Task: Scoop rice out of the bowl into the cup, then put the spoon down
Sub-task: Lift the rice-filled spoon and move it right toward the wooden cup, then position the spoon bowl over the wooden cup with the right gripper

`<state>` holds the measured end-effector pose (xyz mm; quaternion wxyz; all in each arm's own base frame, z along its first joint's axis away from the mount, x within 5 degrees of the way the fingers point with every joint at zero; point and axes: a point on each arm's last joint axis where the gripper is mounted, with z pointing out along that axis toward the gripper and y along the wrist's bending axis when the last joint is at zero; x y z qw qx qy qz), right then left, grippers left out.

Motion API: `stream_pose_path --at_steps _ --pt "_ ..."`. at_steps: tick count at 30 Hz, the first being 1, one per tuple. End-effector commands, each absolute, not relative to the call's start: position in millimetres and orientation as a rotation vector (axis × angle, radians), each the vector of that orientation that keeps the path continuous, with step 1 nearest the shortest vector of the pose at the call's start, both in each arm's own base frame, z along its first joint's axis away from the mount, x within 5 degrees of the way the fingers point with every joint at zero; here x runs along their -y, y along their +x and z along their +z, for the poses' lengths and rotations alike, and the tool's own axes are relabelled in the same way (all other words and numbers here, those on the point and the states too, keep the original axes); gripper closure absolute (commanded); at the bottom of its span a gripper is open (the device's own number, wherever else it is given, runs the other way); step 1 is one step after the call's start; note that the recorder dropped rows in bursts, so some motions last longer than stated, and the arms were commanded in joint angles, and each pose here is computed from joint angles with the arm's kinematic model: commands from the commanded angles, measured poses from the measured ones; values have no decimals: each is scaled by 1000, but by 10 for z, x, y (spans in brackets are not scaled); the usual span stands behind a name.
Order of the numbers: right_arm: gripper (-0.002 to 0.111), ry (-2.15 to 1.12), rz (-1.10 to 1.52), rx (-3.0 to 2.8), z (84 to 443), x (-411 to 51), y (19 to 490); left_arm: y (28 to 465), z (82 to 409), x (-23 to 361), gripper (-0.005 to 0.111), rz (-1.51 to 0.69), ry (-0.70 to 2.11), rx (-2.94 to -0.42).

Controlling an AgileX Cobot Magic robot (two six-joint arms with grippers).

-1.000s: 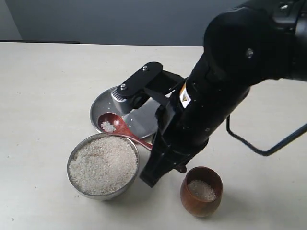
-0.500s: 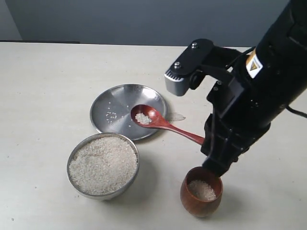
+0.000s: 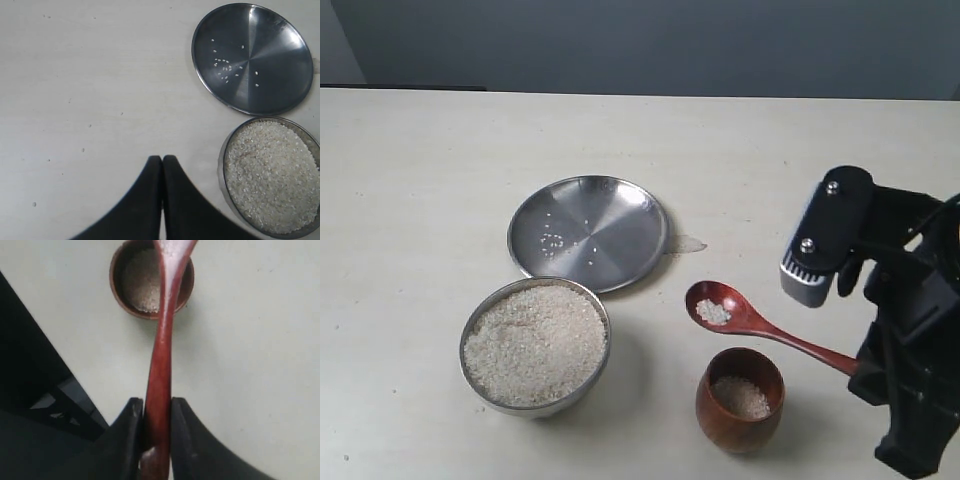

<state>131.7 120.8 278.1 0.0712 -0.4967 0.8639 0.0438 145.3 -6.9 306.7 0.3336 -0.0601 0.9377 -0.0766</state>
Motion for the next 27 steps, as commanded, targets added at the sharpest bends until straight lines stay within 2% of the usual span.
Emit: stream_pose_path --at_steps 1,17,27 --pt "109 -1476 55 -2651 2623 -1052 1212 1463 3087 63 106 -194 -158 -2436" --pt "109 -1343 -120 -2693 2502 -896 1198 1463 3087 63 106 -194 -158 -2436" --pt "109 -1336 -87 -2694 2489 -915 1188 1463 3087 63 106 -194 -158 -2436"
